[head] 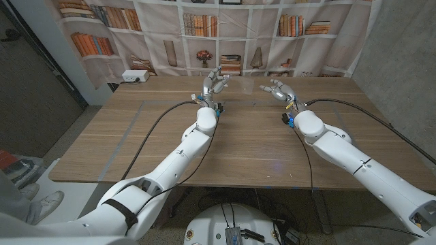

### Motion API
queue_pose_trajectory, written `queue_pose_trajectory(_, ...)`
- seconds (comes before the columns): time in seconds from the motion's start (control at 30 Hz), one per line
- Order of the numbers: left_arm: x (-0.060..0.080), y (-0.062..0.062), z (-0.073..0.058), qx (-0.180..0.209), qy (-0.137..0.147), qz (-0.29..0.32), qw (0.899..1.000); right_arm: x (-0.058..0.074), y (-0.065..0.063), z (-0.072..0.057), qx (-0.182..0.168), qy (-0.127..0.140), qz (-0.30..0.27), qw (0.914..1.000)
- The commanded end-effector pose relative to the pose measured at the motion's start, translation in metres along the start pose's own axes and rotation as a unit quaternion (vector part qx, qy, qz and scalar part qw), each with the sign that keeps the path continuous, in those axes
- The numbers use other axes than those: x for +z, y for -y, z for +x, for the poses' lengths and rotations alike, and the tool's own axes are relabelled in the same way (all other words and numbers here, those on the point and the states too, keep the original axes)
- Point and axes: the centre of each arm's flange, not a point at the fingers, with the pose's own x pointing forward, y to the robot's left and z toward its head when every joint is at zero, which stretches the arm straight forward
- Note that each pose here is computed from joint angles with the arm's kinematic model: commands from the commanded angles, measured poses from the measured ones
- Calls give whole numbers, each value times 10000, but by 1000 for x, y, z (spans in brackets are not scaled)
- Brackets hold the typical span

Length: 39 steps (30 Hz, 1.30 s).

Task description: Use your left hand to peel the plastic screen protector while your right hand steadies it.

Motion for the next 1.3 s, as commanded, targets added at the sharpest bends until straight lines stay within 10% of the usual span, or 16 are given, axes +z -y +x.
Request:
queue_pose_trajectory(0.03, -1, 3, 0, -84, 61, -50, 9999, 13, -13, 1, -213, 243, -89, 9994)
queue_pose_trajectory(1.3, 5, 12, -3, -229, 558, 747, 9954, 47, -43, 0, -526, 221, 75, 9983)
